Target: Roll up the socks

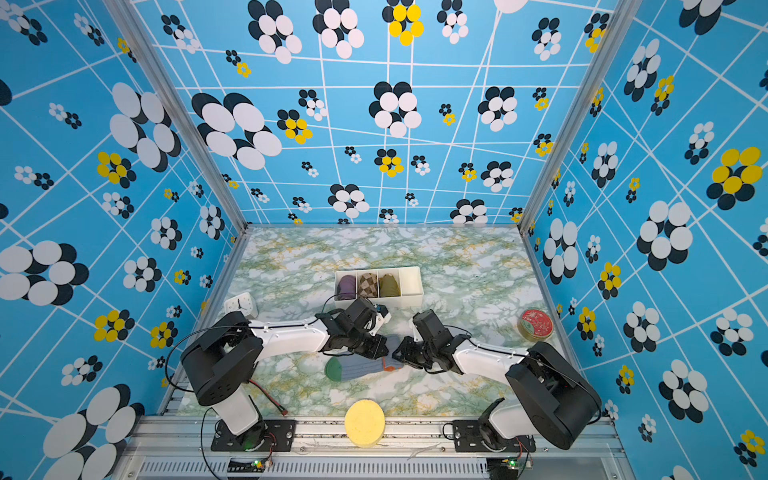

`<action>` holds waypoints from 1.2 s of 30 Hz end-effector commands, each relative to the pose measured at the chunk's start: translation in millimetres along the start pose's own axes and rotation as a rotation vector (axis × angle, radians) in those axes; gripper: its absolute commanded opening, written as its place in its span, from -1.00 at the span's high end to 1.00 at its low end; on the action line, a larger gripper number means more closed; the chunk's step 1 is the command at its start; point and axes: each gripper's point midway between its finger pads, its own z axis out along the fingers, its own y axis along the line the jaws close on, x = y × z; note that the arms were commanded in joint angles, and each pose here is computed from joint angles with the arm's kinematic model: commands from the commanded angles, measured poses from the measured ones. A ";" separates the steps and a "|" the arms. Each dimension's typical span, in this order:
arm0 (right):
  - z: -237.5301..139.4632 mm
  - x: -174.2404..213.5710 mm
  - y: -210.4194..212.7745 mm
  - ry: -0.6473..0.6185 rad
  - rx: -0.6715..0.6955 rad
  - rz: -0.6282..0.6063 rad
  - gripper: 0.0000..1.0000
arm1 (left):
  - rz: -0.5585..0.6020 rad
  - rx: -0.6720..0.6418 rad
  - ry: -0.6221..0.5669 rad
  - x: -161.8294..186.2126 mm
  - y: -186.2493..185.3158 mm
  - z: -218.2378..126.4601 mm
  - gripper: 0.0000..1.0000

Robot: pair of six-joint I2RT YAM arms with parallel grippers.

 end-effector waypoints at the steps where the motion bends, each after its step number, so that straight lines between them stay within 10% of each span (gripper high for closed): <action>1: 0.0 0.0 -6.4 0.003 0.029 0.010 0.38 | 0.000 -0.021 0.000 -6.5 -2.9 -12.8 1.00; 36: -8.7 -5.3 0.8 -0.004 0.047 -0.050 0.38 | -0.121 -0.134 0.154 15.6 -7.4 -15.0 0.53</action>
